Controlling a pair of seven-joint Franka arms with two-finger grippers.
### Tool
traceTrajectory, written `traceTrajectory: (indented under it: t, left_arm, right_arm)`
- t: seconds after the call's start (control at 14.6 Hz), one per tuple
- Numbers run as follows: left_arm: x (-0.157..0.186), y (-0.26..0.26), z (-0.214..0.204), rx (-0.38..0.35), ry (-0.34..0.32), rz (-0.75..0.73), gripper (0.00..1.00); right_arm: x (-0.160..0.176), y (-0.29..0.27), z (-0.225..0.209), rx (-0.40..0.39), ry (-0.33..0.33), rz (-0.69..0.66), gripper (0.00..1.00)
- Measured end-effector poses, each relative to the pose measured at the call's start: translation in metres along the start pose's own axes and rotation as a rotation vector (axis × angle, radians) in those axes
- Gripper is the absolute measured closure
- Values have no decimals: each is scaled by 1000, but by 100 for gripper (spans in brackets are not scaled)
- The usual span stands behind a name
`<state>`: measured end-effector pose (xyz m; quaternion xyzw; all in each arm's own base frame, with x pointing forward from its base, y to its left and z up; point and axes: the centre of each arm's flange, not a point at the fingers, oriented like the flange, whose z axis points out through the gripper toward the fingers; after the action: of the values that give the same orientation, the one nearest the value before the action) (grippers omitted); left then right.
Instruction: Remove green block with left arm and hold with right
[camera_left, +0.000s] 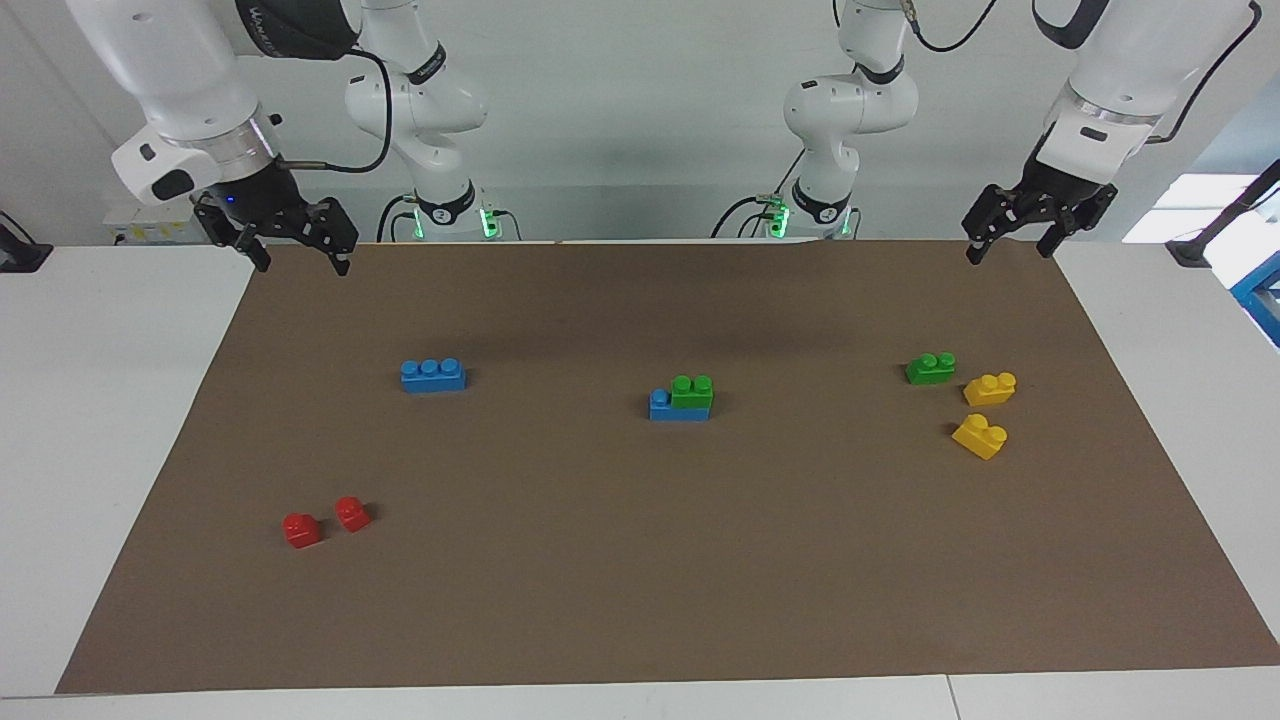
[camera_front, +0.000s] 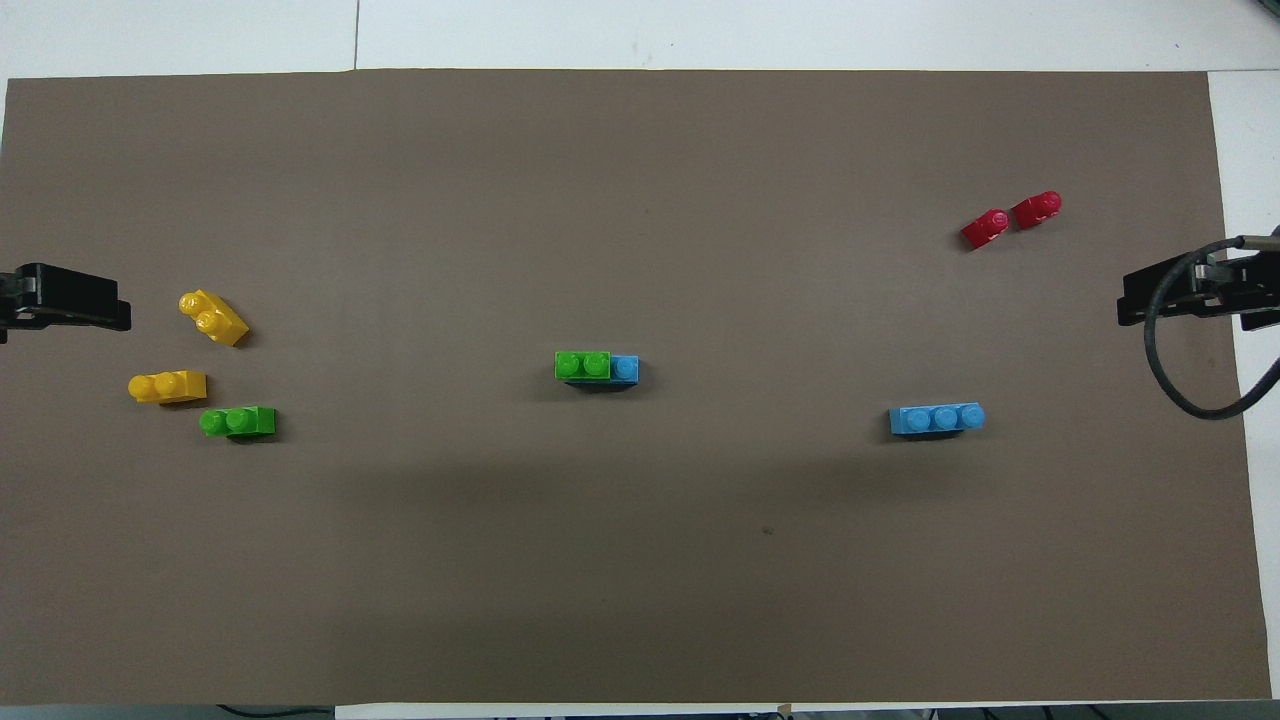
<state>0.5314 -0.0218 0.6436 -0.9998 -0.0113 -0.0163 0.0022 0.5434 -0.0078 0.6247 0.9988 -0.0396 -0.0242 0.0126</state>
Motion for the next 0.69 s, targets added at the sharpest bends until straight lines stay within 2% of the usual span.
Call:
traceTrajectory:
  t: [0.69]
  left_arm:
    - [0,-1,0,0,0,-1,0]
  right_arm:
    - [0,-6,1,46,-6,-4,0]
